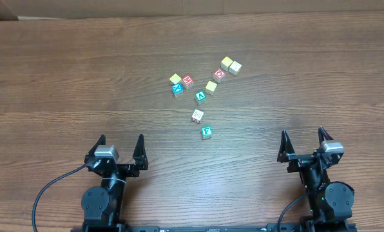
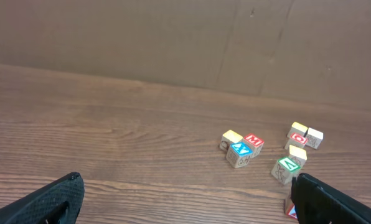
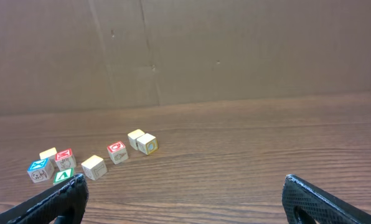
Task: Flip 3 blocks
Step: 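Raise both arms and move the right gripper toward the green F block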
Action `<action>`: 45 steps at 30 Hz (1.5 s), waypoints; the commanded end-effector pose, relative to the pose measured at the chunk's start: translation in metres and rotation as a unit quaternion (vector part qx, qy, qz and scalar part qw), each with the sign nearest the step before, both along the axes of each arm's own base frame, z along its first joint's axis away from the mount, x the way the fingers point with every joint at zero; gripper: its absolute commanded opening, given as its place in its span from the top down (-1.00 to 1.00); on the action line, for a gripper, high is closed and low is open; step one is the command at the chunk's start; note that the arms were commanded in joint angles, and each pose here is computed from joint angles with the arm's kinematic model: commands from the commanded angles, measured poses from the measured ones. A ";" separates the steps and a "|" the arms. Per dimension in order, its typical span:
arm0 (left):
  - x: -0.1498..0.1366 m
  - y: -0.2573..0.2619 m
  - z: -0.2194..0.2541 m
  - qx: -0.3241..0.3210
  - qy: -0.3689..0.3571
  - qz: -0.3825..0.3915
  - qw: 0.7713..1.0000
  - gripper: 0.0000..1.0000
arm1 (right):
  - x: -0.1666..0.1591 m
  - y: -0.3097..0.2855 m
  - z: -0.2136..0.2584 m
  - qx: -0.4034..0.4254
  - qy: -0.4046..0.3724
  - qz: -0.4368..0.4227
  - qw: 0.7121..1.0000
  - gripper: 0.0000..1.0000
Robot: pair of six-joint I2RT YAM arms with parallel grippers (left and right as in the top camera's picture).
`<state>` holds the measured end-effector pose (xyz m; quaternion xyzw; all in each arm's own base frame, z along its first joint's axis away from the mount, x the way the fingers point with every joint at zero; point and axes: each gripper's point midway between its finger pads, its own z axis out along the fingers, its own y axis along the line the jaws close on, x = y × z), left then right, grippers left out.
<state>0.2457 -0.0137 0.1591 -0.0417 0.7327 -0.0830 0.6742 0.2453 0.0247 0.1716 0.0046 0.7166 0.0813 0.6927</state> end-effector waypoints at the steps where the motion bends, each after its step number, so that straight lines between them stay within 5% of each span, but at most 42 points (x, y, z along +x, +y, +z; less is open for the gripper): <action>1: 0.000 0.000 0.001 0.000 -0.008 0.002 1.000 -0.99 | -0.001 0.006 0.003 0.003 -0.012 0.019 1.000 -1.00; 9: -0.001 -0.010 -0.002 -0.003 0.015 -0.028 0.999 -1.00 | -0.014 0.045 0.037 0.003 -0.076 0.138 0.988 -1.00; 16: 0.004 -0.011 0.037 0.010 0.057 -0.031 0.998 -1.00 | -0.012 0.049 0.044 0.029 -0.026 0.150 0.988 -1.00; 22: 0.029 -0.020 0.069 0.004 0.179 -0.056 0.982 -0.99 | 0.002 0.060 0.062 0.073 0.061 0.176 0.980 -1.00; 26: 0.046 -0.035 0.079 -0.013 0.292 -0.093 0.952 -1.00 | 0.016 0.075 0.077 0.089 0.156 0.209 0.961 -1.00; 31: 0.058 -0.039 0.077 -0.028 0.434 -0.097 0.895 -1.00 | 0.030 0.091 0.082 0.125 0.324 0.235 0.908 -1.00; 36: 0.060 -0.046 0.062 -0.047 0.523 -0.109 0.844 -1.00 | 0.026 0.098 0.061 0.142 0.507 0.217 0.822 -1.00; 42: 0.060 -0.052 0.038 -0.065 0.570 -0.115 0.811 -1.00 | 0.002 0.103 0.014 0.146 0.667 0.192 0.705 -1.00; 45: 0.063 -0.052 0.028 -0.066 0.584 -0.114 0.801 -0.99 | -0.011 0.109 0.000 0.102 0.692 0.232 0.676 -1.00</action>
